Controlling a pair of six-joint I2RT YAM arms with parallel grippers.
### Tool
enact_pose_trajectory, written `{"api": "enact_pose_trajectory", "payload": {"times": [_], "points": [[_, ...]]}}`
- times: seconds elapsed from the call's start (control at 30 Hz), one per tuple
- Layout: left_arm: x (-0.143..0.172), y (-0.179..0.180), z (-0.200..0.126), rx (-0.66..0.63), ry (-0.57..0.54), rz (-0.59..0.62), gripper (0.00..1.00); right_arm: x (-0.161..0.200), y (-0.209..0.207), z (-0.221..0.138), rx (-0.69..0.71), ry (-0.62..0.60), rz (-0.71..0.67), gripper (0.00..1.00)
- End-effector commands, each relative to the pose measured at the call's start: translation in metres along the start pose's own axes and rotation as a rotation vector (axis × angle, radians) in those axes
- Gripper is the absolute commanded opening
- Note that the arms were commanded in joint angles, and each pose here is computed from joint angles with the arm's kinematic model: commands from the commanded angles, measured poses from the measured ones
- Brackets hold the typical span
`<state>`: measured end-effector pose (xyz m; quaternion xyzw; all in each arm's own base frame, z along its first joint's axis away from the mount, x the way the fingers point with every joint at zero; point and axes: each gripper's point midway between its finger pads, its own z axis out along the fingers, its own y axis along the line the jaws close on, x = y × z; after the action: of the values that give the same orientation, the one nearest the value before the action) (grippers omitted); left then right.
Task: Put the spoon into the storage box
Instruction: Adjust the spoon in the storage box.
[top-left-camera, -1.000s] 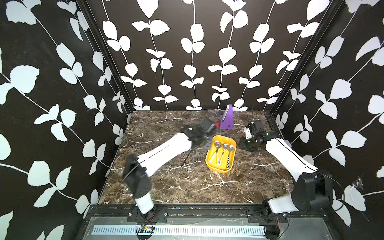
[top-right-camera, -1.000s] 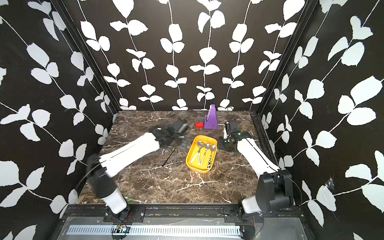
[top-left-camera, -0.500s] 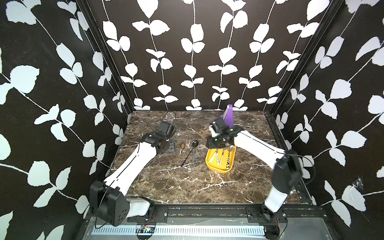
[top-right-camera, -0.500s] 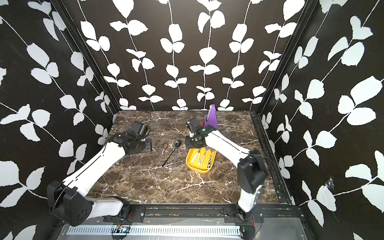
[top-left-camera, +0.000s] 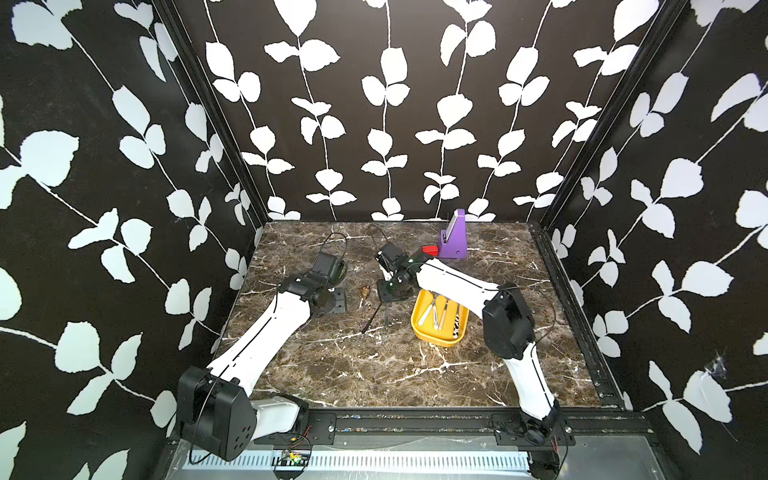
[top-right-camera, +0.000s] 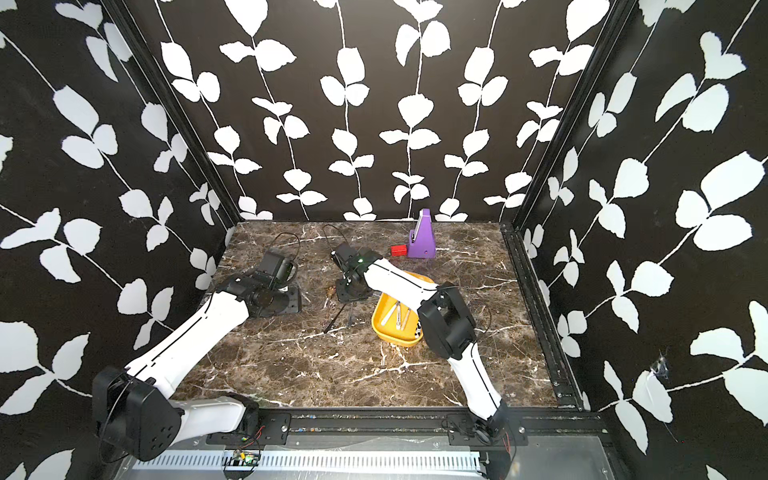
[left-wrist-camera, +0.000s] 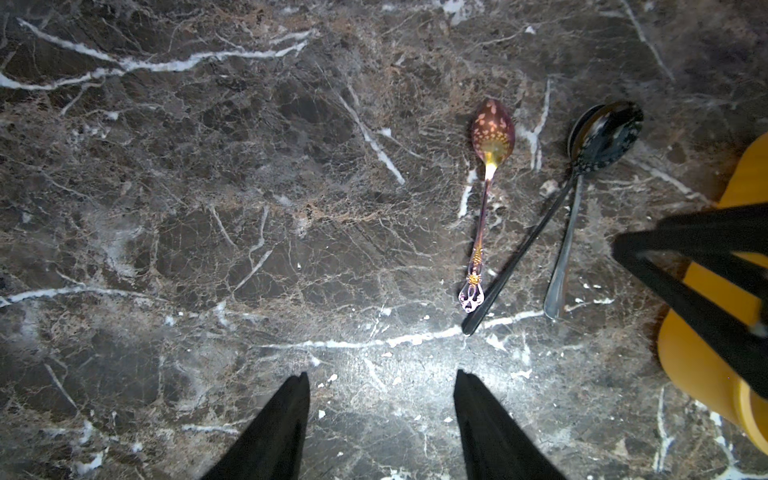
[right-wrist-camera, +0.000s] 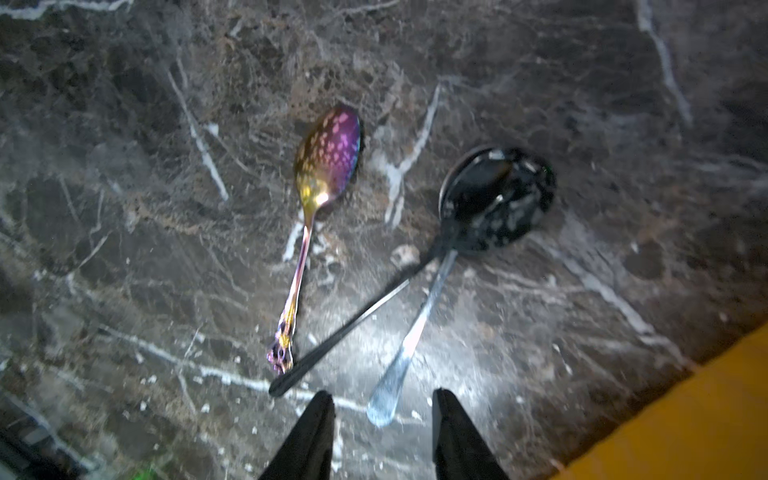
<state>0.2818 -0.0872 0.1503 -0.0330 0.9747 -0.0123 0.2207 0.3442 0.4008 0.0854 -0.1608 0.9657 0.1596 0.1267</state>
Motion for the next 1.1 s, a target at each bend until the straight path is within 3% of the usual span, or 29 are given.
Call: {"api": "enact_pose_trajectory", "payload": {"times": [0.0,0.27,0.4,0.57,0.67,0.83,1.07], "points": [[0.000,0.003,-0.005,0.011,-0.026,-0.011,0.61,0.000,0.012,0.003,0.007,0.021,-0.009,0.42],[0.006,0.007,-0.005,0.011,-0.023,-0.015,0.61,0.004,0.018,0.025,0.031,0.065,-0.027,0.41],[0.006,0.001,-0.006,0.058,-0.041,-0.016,0.61,-0.001,0.019,0.012,0.056,0.029,-0.060,0.41],[0.006,-0.023,-0.009,0.187,-0.035,0.018,0.58,-0.012,0.004,-0.030,0.116,-0.038,-0.085,0.41],[0.004,-0.034,-0.010,0.250,-0.042,0.022,0.57,-0.017,-0.022,-0.067,0.187,-0.090,-0.069,0.41],[0.001,-0.048,-0.008,0.306,-0.031,0.035,0.56,-0.005,-0.085,-0.109,0.229,-0.109,0.069,0.40],[-0.003,-0.058,-0.002,0.316,-0.017,0.051,0.55,0.028,-0.145,-0.100,0.323,-0.027,0.166,0.40]]}}
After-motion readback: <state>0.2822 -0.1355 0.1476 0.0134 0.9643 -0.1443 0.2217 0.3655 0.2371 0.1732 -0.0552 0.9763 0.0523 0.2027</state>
